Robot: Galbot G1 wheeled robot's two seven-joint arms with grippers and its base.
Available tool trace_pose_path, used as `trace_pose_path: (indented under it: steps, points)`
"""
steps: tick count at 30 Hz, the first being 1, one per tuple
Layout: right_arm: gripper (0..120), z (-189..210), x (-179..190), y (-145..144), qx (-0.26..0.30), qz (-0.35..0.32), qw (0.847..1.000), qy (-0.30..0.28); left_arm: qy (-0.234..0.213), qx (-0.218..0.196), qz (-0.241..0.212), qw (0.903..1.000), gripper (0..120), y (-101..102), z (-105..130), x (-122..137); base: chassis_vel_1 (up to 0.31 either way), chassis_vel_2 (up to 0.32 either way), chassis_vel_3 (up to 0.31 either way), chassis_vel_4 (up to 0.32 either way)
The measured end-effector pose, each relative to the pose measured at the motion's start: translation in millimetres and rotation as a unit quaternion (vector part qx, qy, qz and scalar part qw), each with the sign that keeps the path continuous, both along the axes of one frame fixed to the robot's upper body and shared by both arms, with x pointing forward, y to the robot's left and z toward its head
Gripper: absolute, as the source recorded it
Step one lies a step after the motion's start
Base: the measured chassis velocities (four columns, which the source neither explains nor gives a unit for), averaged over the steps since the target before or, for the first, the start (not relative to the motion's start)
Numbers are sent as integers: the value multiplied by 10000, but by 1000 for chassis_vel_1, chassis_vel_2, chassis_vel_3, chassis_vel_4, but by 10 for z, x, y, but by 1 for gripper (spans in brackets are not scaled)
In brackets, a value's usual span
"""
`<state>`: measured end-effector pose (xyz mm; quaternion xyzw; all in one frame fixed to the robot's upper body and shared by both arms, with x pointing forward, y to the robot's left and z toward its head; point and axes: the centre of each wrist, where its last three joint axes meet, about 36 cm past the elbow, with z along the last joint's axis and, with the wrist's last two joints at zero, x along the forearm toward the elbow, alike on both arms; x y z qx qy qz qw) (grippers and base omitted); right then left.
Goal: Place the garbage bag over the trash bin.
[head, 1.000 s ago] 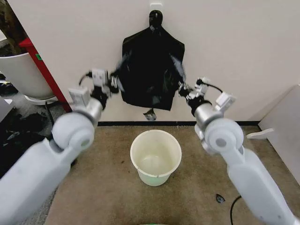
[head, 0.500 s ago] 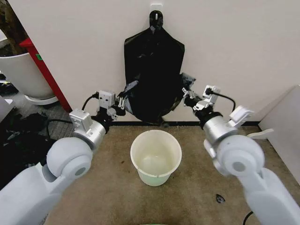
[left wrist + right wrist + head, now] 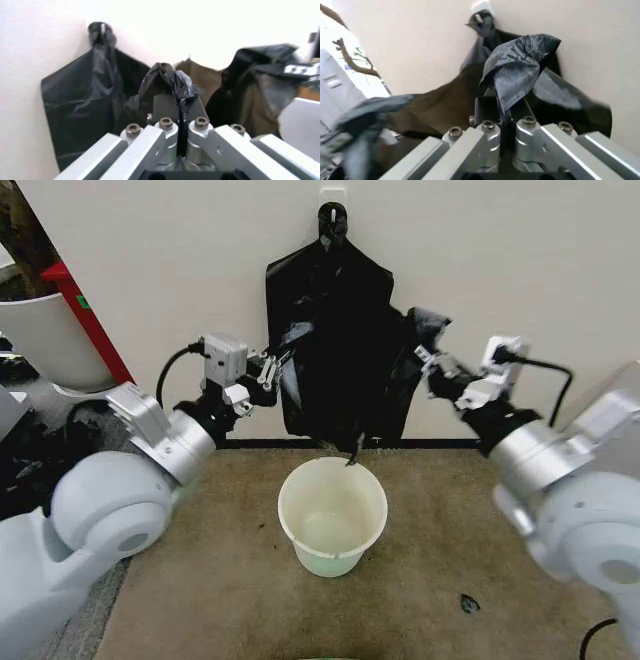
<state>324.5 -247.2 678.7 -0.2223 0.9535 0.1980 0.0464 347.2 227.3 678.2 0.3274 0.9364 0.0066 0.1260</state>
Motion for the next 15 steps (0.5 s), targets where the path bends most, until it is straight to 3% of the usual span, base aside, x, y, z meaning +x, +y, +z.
trace_pose_path:
  steps: [5, 15]
  points:
    - [0, 63, -31, -170, 42, -132, 9998, 122, 136, -114, -59, 9998, 0, 15, 135, -179, 0, 0, 0, 0]
    - [0, 227, -123, -480, 175, -242, 9995, 44, 430, -652, -368, 9963, 0, 73, 209, -195, 0, 0, 0, 0]
